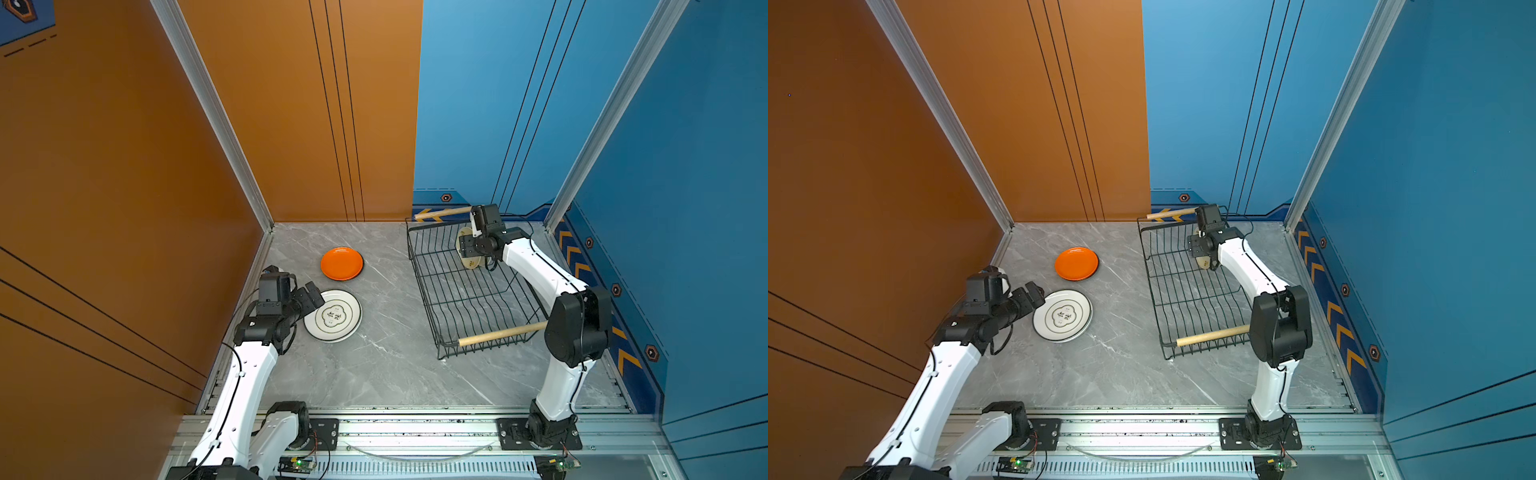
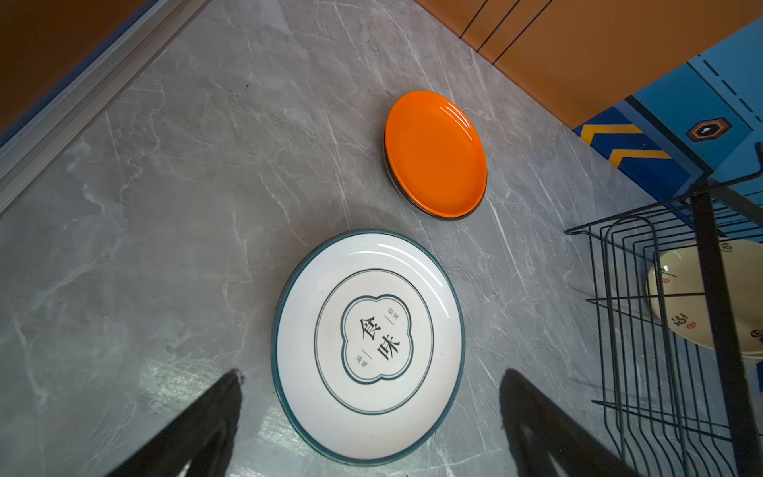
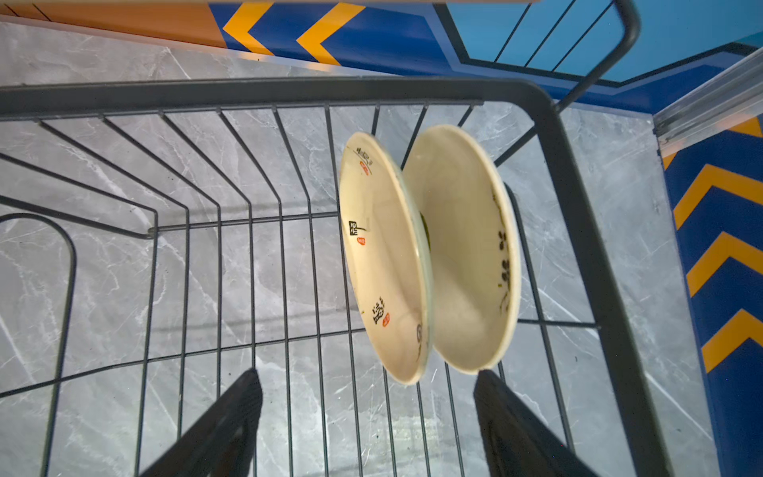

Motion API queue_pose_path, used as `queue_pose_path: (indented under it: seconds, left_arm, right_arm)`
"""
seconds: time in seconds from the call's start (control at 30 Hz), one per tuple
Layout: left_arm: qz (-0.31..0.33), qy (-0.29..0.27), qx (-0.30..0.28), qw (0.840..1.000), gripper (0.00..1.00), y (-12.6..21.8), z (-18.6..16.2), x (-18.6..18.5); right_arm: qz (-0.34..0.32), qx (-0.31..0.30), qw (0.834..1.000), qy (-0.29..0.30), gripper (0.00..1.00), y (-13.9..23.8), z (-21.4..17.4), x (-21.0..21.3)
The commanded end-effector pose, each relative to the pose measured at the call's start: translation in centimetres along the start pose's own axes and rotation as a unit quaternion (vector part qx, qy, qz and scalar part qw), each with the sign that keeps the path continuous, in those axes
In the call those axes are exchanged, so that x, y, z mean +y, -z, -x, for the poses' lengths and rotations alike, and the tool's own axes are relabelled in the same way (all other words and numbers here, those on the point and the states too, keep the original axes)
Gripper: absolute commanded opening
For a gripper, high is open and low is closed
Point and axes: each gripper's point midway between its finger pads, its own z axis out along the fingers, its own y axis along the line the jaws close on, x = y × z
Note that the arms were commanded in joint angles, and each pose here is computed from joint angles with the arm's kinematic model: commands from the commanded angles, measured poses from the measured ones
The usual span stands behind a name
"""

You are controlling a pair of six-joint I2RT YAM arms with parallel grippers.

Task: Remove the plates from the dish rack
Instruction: 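Grip the nearer cream plate in the rack with the right gripper while the left approaches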

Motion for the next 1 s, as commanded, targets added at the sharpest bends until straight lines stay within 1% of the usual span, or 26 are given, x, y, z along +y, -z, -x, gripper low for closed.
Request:
queue_pose_path:
  seconds: [0.0, 0.07, 0.37, 0.5, 0.63, 0.7, 0.77, 0.9, 0.97]
  left_arm:
    - [-0.012, -0.003, -0.002, 1.0, 0.98, 0.1, -0.4, -0.5]
    - [-0.014, -0.005, -0.004, 1.0, 0.98, 0.1, -0.3, -0.7]
    - [-0.035, -0.011, 0.0, 0.999, 0.98, -0.8, -0.6, -2.5]
    - [-0.038, -0.024, 0.002, 0.999, 0.98, -1.1, -0.7, -3.6]
    - [-0.044, -0.03, 0.003, 0.999, 0.98, -1.6, -0.8, -4.4]
    - [-0.046, -0.032, 0.005, 0.998, 0.98, -1.9, -0.9, -4.8]
    - [-0.049, -0.034, 0.007, 0.998, 0.98, -2.2, -1.0, -5.1]
    - [-0.058, -0.038, 0.01, 0.998, 0.98, -2.6, -1.2, -6.0]
    - [-0.06, -0.041, 0.013, 0.997, 0.98, -2.8, -1.4, -6.4]
  right_arm:
    - [-0.016, -0.007, 1.0, 0.014, 0.76, -0.5, 0.9, -0.5]
    - [-0.023, -0.008, 1.0, 0.015, 0.7, -1.0, 1.0, -0.7]
    - [-0.048, -0.004, 0.999, 0.02, 0.59, -3.9, 1.2, -1.4]
    - [-0.052, 0.001, 0.998, 0.021, 0.51, -5.1, 0.8, -1.5]
    - [-0.057, -0.001, 0.998, 0.021, 0.43, -5.6, 0.7, -1.9]
    - [-0.058, -0.006, 0.998, 0.016, 0.41, -5.9, 0.8, -2.1]
    - [-0.056, -0.009, 0.998, 0.01, 0.36, -6.0, 0.9, -2.4]
    - [-0.046, -0.02, 0.999, 0.006, 0.34, -6.4, 1.2, -2.4]
    - [-0.043, -0.025, 0.999, 0.009, 0.31, -6.5, 1.3, -2.3]
